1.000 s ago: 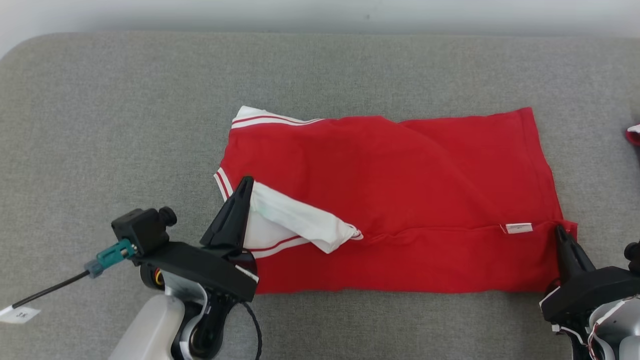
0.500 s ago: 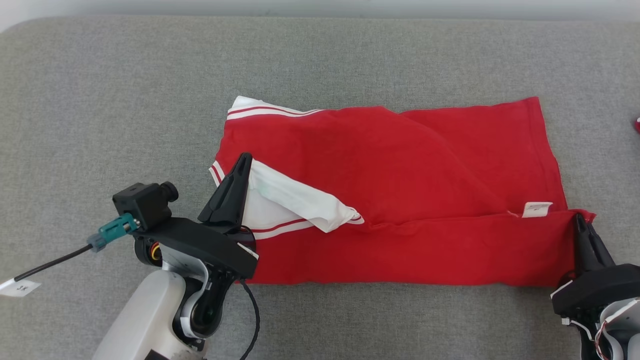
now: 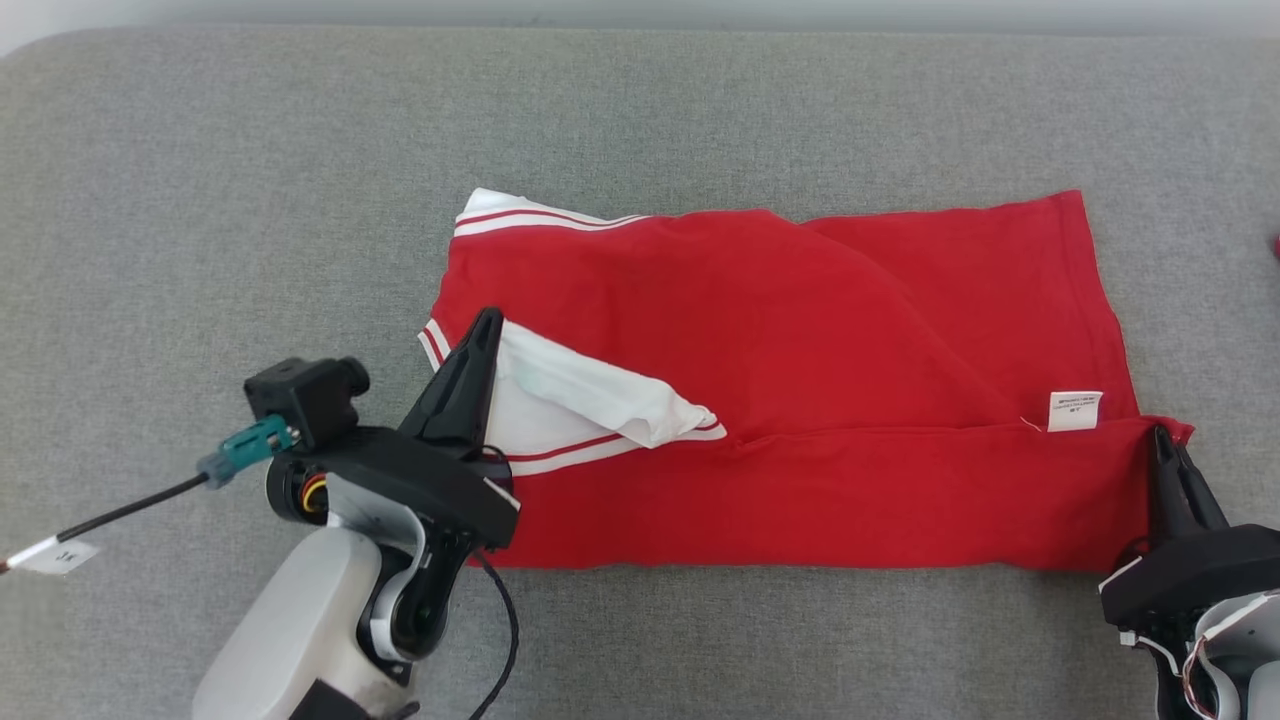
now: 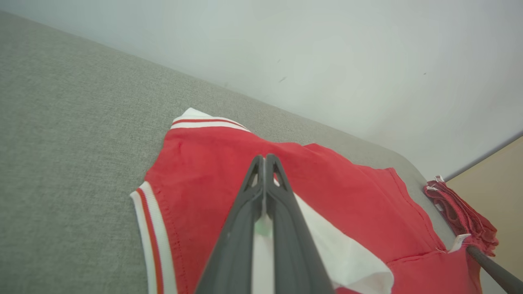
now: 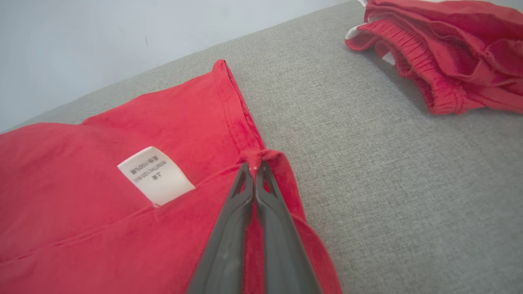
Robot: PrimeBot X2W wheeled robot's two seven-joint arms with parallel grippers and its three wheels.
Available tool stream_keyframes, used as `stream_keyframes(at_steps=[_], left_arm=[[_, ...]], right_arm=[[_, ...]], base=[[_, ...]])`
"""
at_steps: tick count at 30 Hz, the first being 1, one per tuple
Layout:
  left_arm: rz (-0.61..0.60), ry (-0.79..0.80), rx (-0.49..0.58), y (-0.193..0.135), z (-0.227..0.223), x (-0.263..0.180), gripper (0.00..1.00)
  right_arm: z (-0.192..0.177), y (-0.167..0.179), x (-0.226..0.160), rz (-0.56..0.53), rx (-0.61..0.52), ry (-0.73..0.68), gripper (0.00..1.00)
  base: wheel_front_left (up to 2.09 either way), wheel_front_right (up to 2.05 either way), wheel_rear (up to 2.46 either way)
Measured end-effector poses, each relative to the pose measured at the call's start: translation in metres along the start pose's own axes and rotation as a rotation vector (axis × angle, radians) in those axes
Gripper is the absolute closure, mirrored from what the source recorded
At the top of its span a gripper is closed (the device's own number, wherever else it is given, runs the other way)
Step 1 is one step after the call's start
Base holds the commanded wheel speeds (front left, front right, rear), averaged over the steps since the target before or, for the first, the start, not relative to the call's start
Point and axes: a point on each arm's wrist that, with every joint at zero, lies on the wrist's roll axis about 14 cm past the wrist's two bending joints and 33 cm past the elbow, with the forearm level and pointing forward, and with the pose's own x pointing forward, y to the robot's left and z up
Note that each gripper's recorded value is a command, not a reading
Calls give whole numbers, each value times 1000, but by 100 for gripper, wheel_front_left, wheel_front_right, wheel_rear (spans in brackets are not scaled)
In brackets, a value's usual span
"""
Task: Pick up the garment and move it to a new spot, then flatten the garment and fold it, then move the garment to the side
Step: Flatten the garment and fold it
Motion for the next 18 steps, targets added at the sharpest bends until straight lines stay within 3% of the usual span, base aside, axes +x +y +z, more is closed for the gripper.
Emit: stream_keyframes(at_steps=[3, 4, 5, 15, 18], left_arm=[[10, 6, 45, 2, 1, 7, 100], [11, 15, 65, 2, 0, 9, 54], [20, 24, 91, 4, -2, 10, 0], [108, 59, 354, 25, -2, 3, 0], [128, 59, 392, 30, 2, -3, 0]], right_arm=[[-4, -5, 2, -17, 3, 17, 100], [-3, -6, 3, -22, 8, 13, 0], [-2, -5, 3, -21, 9, 9, 0], [16, -4, -7, -8, 47, -35, 0], [16, -6, -13, -9, 58, -14, 0]], base=[[0, 0, 0], [0, 0, 0], [0, 0, 0], [0, 0, 0], [0, 0, 0]])
